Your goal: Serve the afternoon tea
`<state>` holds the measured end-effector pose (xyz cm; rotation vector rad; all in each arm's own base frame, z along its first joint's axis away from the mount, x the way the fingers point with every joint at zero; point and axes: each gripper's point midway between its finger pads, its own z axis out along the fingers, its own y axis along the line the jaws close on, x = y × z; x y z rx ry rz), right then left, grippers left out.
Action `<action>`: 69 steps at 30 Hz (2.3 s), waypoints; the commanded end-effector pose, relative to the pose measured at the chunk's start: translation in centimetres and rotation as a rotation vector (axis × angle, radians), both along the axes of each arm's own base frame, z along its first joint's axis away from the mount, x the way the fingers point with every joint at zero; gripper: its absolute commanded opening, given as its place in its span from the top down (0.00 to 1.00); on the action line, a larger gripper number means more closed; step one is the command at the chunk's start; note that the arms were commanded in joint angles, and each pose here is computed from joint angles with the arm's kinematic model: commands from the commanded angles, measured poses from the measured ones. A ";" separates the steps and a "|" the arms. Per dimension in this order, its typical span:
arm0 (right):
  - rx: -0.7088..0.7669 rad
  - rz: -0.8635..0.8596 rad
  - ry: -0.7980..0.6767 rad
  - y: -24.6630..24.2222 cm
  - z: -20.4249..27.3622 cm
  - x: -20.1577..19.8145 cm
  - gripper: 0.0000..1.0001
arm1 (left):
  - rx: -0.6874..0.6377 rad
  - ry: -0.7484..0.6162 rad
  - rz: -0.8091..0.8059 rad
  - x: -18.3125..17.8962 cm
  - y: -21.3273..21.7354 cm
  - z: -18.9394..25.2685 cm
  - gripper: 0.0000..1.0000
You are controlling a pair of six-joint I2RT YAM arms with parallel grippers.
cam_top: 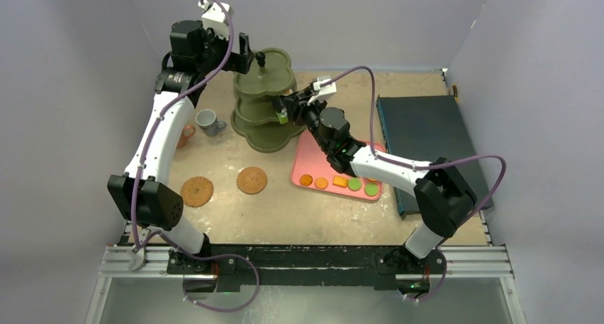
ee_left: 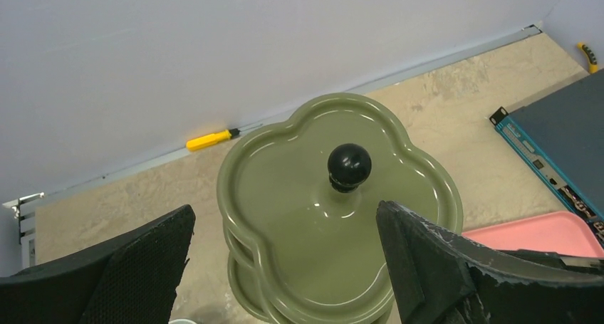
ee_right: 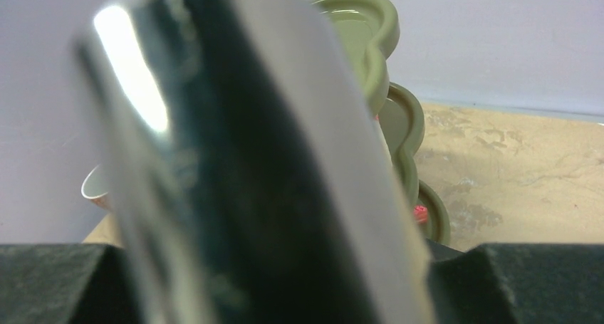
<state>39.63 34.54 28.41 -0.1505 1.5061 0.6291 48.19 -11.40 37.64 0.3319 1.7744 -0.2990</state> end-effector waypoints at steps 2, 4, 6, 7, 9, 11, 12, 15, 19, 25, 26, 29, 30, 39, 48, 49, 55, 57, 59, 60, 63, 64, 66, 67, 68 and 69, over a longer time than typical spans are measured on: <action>0.130 0.008 -0.122 0.8 4.7 -0.1 0.72 | 0.028 -0.038 -0.032 -1.3 0.2 1.0 0.01; 0.138 0.003 -0.131 0.8 4.5 -0.1 0.72 | 0.040 -0.030 -0.036 -1.4 0.2 0.6 0.01; 0.144 0.001 -0.133 1.0 4.3 0.1 0.72 | 0.045 -0.024 -0.035 -1.4 0.3 0.3 0.01; 0.146 -0.001 -0.132 1.0 4.2 0.2 0.72 | 0.044 -0.024 -0.035 -1.4 0.3 0.3 0.01; 0.147 -0.003 -0.131 1.2 3.7 0.4 0.71 | 0.044 -0.025 -0.034 -1.4 0.3 0.3 0.01; 0.148 -0.006 -0.129 1.4 3.3 0.7 0.70 | 0.042 -0.025 -0.033 -1.4 0.4 0.3 0.01; 0.144 -0.007 -0.126 1.6 3.0 0.8 0.70 | 0.041 -0.026 -0.033 -1.4 0.4 0.4 0.01; 0.143 -0.011 -0.125 1.8 2.5 1.2 0.69 | 0.041 -0.030 -0.031 -1.4 0.4 0.6 0.01; 0.143 -0.015 -0.127 2.0 2.1 1.4 0.65 | 0.040 -0.030 -0.032 -1.4 0.4 0.6 0.01; 0.151 -0.004 -0.147 2.0 3.0 1.1 0.49 | 0.035 -0.022 -0.034 -1.4 0.3 0.2 0.01; 0.153 -0.002 -0.152 1.9 3.3 1.0 0.47 | 0.034 -0.023 -0.035 -1.4 0.3 0.2 0.01; 0.157 0.000 -0.166 1.6 4.1 0.6 0.42 | 0.030 -0.019 -0.036 -1.3 0.2 0.1 0.01; 0.159 0.002 -0.174 1.4 4.6 0.4 0.41 | 0.028 -0.020 -0.037 -1.4 0.3 0.2 0.01; 0.151 0.014 -0.191 0.5 5.7 -1.7 0.38 | 0.021 -0.026 -0.037 -1.5 0.2 0.6 0.01; 0.122 0.005 -0.146 -2.1 4.0 -4.3 0.48 | 0.007 -0.038 -0.031 -1.5 0.2 1.2 0.01; 0.120 0.006 -0.140 -2.3 3.7 -4.5 0.50 | 0.006 -0.039 -0.032 -1.5 0.2 1.2 0.01; 0.093 0.016 -0.111 -2.5 2.2 -5.2 0.53 | 0.005 -0.045 -0.035 -1.6 0.2 1.6 0.01; 0.088 0.017 -0.104 -2.4 1.8 -5.3 0.54 | 0.005 -0.048 -0.034 -1.6 0.2 1.8 0.01; 0.086 0.022 -0.099 -2.3 1.4 -5.3 0.54 | 0.005 -0.051 -0.034 -1.7 0.2 2.0 0.01; 0.085 0.024 -0.096 -2.1 1.3 -5.2 0.54 | 0.004 -0.051 -0.035 -1.7 0.1 2.0 0.01; 0.079 0.021 -0.093 -1.7 0.7 -4.8 0.55 | 0.005 -0.051 -0.033 -1.6 0.2 1.9 0.01; 0.079 0.018 -0.093 -1.6 0.5 -4.6 0.55 | 0.005 -0.051 -0.032 -1.6 0.2 1.9 0.01; 0.074 0.012 -0.096 -1.3 0.2 -4.2 0.56 | 0.004 -0.053 -0.030 -1.5 0.2 2.0 0.01; 0.070 0.010 -0.099 -1.2 0.1 -4.0 0.56 | 0.005 -0.053 -0.029 -1.5 0.2 1.9 0.01; 0.066 0.008 -0.100 -1.0 0.0 -3.8 0.56 | 0.005 -0.052 -0.026 -1.5 0.3 1.9 0.01; 0.066 0.007 -0.103 -0.8 0.0 -3.6 0.56 | 0.006 -0.053 -0.024 -1.5 0.3 1.9 0.01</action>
